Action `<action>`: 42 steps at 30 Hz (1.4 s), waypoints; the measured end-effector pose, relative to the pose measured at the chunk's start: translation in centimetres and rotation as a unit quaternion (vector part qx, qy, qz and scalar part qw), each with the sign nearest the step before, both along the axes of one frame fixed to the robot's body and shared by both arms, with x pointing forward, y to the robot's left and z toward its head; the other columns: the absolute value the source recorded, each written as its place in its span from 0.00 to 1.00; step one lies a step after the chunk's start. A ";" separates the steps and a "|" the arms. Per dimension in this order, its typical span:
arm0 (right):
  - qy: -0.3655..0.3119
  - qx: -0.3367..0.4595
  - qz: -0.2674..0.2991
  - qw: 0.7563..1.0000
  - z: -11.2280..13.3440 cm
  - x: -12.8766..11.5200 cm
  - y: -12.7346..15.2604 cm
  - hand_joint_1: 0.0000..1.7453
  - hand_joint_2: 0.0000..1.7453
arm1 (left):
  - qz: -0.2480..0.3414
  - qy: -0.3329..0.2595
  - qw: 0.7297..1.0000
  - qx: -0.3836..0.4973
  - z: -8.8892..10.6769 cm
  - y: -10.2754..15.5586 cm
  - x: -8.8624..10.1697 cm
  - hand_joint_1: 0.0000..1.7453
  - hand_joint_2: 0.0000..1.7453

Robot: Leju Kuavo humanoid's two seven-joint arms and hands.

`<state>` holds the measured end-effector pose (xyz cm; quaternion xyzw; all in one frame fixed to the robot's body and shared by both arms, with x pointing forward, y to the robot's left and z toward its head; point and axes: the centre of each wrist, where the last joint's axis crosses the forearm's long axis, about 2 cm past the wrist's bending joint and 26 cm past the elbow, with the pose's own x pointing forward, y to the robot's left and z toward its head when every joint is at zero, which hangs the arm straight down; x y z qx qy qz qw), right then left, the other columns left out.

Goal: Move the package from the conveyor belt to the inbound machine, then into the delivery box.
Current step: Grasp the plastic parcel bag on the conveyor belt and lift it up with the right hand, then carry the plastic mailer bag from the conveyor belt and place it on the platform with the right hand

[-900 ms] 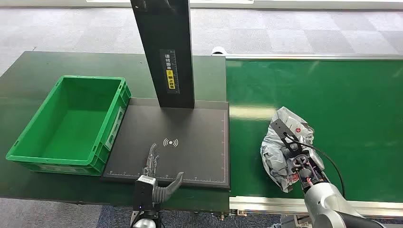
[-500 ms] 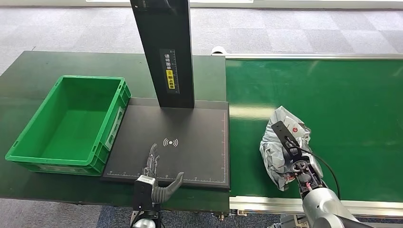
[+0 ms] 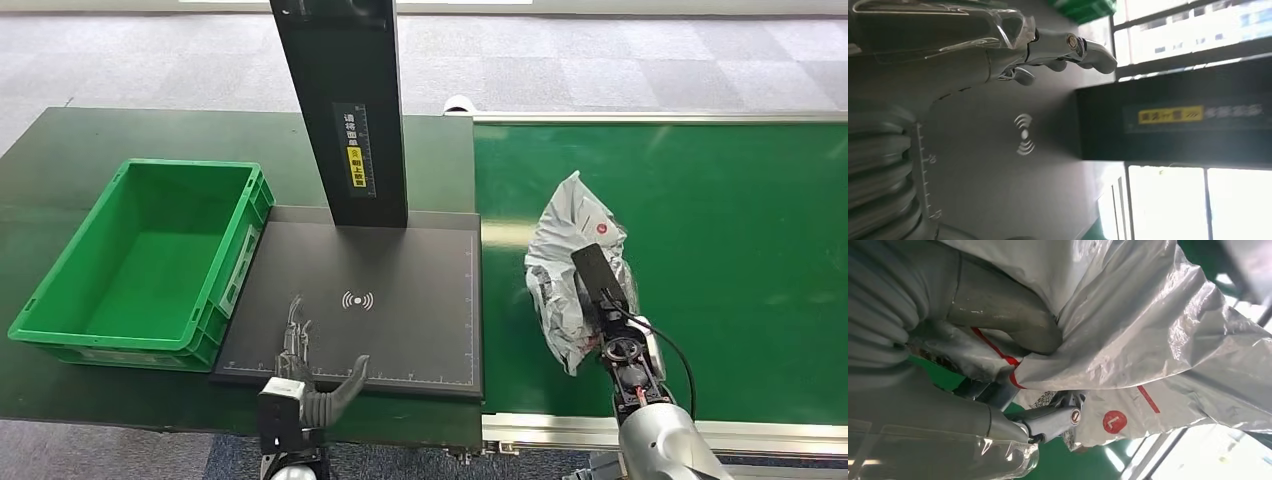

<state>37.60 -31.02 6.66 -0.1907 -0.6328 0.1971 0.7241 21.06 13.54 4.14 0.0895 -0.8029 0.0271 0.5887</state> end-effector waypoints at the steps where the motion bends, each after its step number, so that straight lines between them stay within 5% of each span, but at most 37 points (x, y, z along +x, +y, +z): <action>1: -0.025 0.016 -0.002 1.000 0.3 -0.2 0.7 1.00 1.00 | 0.014 -0.020 1.000 0.004 0.8 0.4 -0.1 0.00 1.00; 8: -0.145 0.128 0.038 0.980 3.7 -3.2 7.0 1.00 1.00 | 0.084 -0.189 0.977 0.044 7.6 4.4 0.3 0.00 1.00; 13: -0.160 0.176 0.114 0.965 6.2 -2.8 12.1 1.00 1.00 | 0.107 -0.230 0.967 0.023 9.9 6.7 1.8 0.00 1.00; 17: -0.116 0.251 0.184 0.943 7.7 -2.1 18.3 1.00 1.00 | 0.117 -0.254 0.960 0.011 11.4 8.6 4.3 0.00 1.00; 21: -0.025 0.337 0.241 0.910 7.1 -4.2 25.1 1.00 1.00 | 0.140 -0.272 0.952 0.013 12.6 10.7 6.6 0.00 1.00; 27: 0.053 0.319 0.297 0.899 4.8 -6.8 28.5 1.00 1.00 | 0.170 -0.273 0.947 0.015 13.0 12.1 7.7 0.00 1.00; 28: 0.061 0.315 0.299 0.899 4.5 -6.9 28.6 0.97 1.00 | 0.172 -0.272 0.947 0.015 12.9 12.2 7.8 0.00 1.00; 32: 0.077 0.296 0.298 0.904 3.6 -7.0 28.5 0.00 1.00 | 0.176 -0.271 0.946 0.020 13.0 12.2 8.1 0.00 1.00; 42: 0.037 0.222 0.223 0.949 3.4 -5.8 27.5 0.00 1.00 | 0.178 -0.263 0.948 0.027 12.6 11.9 8.2 0.00 1.00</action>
